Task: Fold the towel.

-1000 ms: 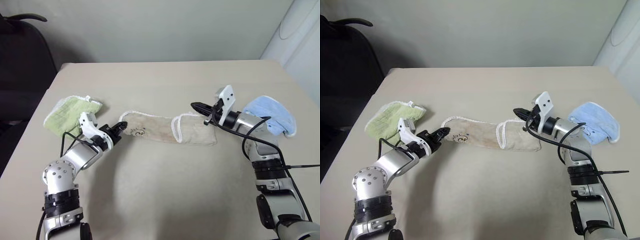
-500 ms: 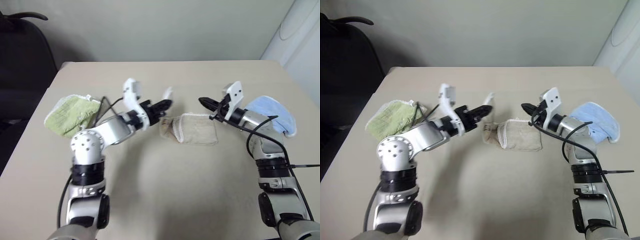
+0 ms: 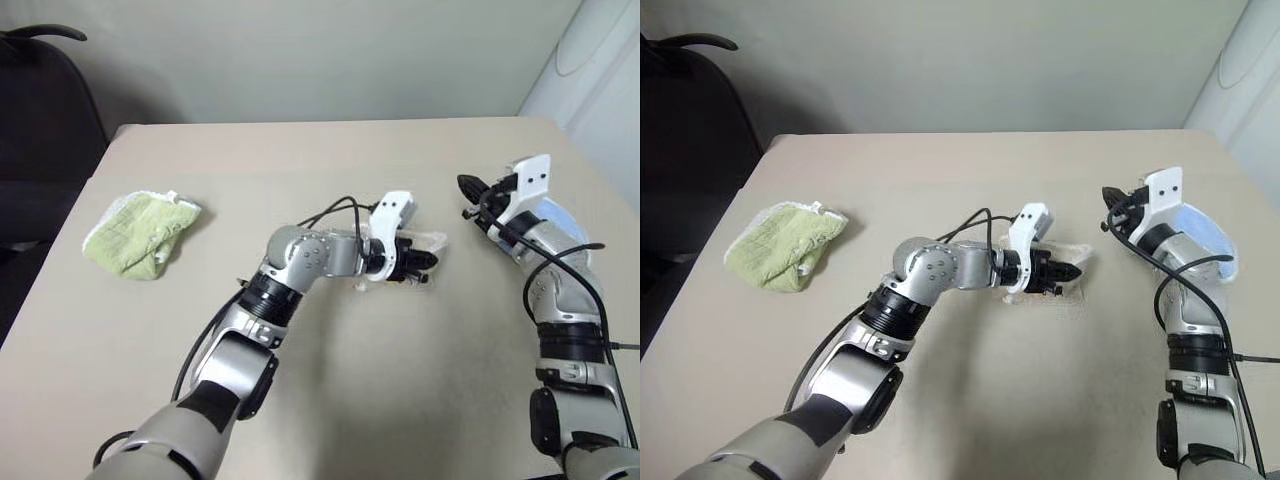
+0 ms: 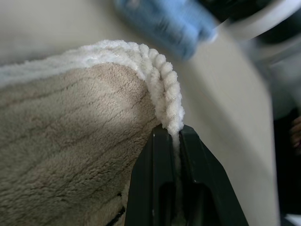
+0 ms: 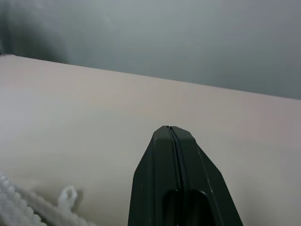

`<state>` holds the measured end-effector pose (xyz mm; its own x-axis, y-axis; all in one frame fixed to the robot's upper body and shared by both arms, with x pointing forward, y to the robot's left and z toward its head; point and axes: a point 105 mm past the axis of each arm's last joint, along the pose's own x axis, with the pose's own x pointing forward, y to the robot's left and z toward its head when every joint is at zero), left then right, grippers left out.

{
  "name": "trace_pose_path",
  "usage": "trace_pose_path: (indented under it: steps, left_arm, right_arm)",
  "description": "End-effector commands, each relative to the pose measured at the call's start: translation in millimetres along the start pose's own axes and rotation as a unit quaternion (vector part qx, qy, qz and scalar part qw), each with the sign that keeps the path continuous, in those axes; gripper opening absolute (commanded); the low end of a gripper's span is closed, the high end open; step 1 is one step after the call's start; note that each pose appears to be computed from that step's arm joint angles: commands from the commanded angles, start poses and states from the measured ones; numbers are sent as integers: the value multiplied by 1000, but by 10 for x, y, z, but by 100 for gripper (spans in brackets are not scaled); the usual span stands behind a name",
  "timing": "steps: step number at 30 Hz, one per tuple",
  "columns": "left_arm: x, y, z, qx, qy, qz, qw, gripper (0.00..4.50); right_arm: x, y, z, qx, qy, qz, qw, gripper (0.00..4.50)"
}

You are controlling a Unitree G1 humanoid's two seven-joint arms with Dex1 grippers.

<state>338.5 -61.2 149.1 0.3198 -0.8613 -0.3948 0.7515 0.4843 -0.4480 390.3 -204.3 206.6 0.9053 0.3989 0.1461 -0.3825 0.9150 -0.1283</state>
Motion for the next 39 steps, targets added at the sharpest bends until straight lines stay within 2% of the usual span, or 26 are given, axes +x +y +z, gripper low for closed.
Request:
trace_pose_path:
  steps: [1,2,5,8,11,14,18,19,22,25,27,28,30,32,35,37,39]
  left_arm:
    - [28,-12,147,1,-33,-9,999,80]
    - [36,12,162,-14,-42,-10,999,103]
    - [44,45,227,-49,-72,-16,996,219]
    - [36,46,307,-68,-99,-20,993,313]
    - [-53,1,480,-87,-148,-39,984,420]
    - [-335,75,708,-76,-214,-37,973,420]
    - [-707,346,769,45,-246,41,967,420]
    - [-790,417,770,71,-253,57,963,404]
    - [-885,504,698,111,-247,62,961,330]
    - [-690,432,411,156,-196,23,968,230]
    - [-568,459,241,172,-161,16,972,162]
    - [-519,486,167,180,-145,17,973,162]
    - [-360,762,-135,182,-74,64,978,162]
    - [-297,939,-323,190,-32,93,977,162]
    - [-255,1195,-571,197,13,136,971,162]
    - [-258,1215,-539,194,-9,139,971,162]
    - [-330,1092,-287,168,-100,112,974,162]
  right_arm:
    - [-81,-13,182,-7,-30,-11,999,0]
    - [-99,-5,166,-7,-27,-11,1000,0]
    - [-130,7,141,-7,-22,-10,1000,0]
    - [-119,26,130,-7,-18,-4,1000,0]
    - [-87,64,140,-11,-15,8,1000,0]
    - [-80,112,145,-18,-7,29,999,0]
    - [-118,243,99,-14,17,80,997,0]
    - [-124,293,90,-15,21,94,995,0]
    - [-110,461,85,4,24,130,991,0]
    - [-70,705,-176,41,57,169,983,0]
    - [-24,762,-375,65,81,167,980,0]
    - [-1,773,-460,77,91,163,979,0]
    - [-10,841,-828,91,145,161,972,0]
    - [-49,890,-1055,90,179,167,965,0]
    - [-97,913,-1322,47,219,164,961,0]
    - [-93,884,-1303,34,213,159,964,0]
    - [-71,829,-1148,23,184,154,970,0]
